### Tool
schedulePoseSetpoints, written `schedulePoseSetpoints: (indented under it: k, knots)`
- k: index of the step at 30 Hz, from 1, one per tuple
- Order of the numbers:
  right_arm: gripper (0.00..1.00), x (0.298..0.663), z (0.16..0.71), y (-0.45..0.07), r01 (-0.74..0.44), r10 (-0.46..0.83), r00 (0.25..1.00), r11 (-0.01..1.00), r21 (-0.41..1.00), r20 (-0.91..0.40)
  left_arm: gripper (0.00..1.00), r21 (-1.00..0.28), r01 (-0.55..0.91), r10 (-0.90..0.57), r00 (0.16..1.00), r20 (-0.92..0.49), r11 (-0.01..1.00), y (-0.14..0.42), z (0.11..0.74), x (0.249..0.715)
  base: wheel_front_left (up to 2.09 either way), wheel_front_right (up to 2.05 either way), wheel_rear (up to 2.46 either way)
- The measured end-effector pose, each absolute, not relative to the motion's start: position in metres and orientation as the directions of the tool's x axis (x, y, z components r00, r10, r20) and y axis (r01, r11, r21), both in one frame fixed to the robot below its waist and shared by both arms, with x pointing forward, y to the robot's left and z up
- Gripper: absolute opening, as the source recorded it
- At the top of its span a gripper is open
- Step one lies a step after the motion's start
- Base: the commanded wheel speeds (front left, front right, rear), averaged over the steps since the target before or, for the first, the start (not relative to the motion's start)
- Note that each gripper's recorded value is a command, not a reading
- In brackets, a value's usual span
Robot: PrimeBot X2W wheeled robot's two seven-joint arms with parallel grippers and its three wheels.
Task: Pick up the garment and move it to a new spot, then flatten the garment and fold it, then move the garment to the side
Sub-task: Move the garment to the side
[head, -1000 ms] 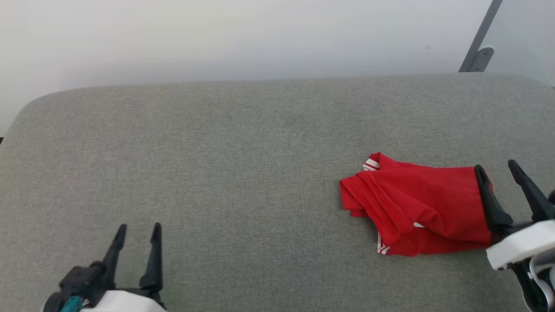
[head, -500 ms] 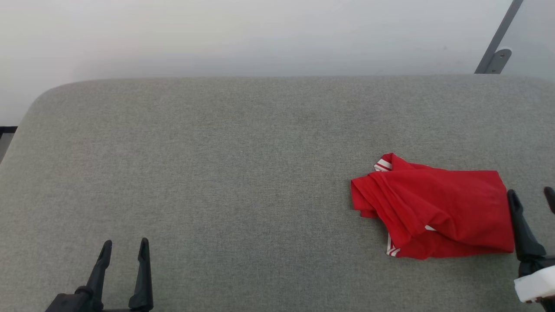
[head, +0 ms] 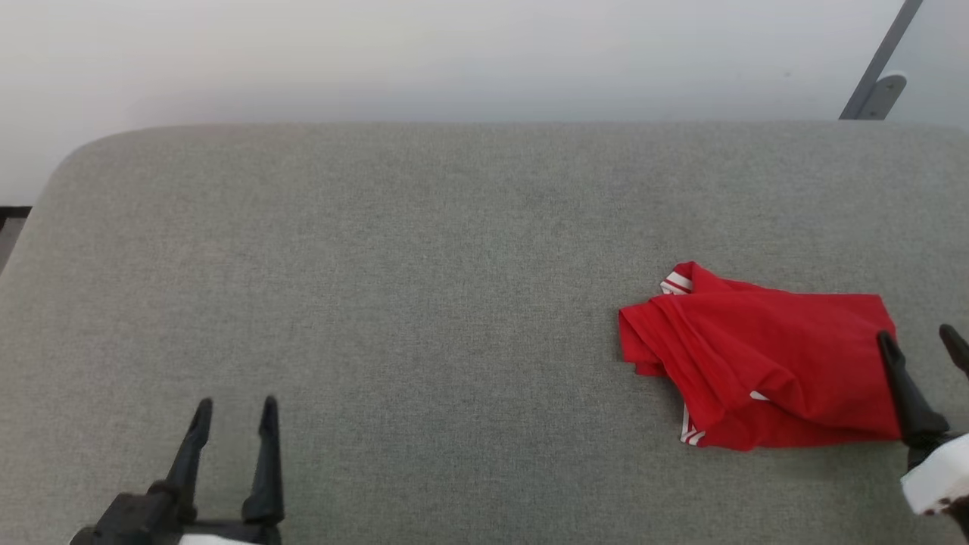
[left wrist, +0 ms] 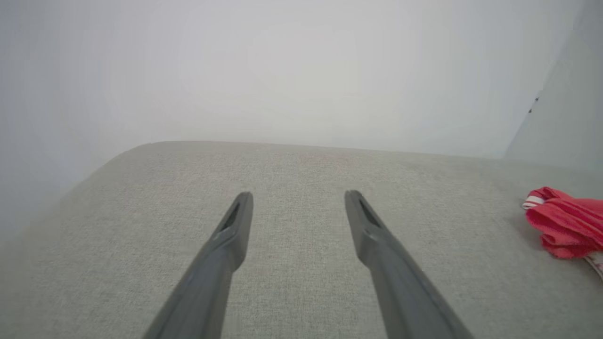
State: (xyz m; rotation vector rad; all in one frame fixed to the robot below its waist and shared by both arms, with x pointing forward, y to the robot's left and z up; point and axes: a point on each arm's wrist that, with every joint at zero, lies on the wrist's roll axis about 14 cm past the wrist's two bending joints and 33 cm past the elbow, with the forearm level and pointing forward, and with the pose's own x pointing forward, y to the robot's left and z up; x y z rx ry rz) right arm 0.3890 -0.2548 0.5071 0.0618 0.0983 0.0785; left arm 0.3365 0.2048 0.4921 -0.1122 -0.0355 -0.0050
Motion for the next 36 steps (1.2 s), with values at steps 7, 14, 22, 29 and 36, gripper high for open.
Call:
schedulePoseSetpoints:
  k: [7, 14, 22, 29, 36]
  knots:
    - [1.00, 0.419, 0.499, -0.279, -0.083, 0.084, 0.960, 0.996, 0.014, -0.266, 1.00, -0.113, 0.047, -0.041, 0.997, 0.059, 0.993, 0.193, 0.498, 0.362, 0.00, 0.00, 0.00]
    - [1.00, 0.423, 0.448, -0.305, -0.082, 0.082, 0.786, 0.996, 0.027, -0.613, 1.00, -0.105, 0.098, -0.095, 0.995, 0.037, 0.990, 0.178, 0.488, 0.388, 0.00, 0.00, 0.00]
    - [1.00, 0.432, 0.412, -0.312, -0.106, 0.087, 0.629, 0.994, 0.025, -0.773, 1.00, -0.112, 0.124, -0.125, 0.992, 0.003, 0.986, 0.168, 0.471, 0.410, 0.00, 0.00, 0.00]
    - [1.00, 0.425, 0.373, -0.291, -0.169, 0.137, 0.512, 0.984, 0.057, -0.848, 1.00, -0.106, 0.134, -0.138, 0.990, -0.027, 0.985, 0.165, 0.458, 0.419, 0.00, 0.00, 0.00]
    - [0.00, 0.421, 0.367, -0.283, -0.164, 0.175, 0.504, 0.981, 0.104, -0.846, 1.00, -0.106, 0.154, -0.158, 0.987, -0.030, 0.982, 0.159, 0.455, 0.427, 0.00, 0.00, 0.00]
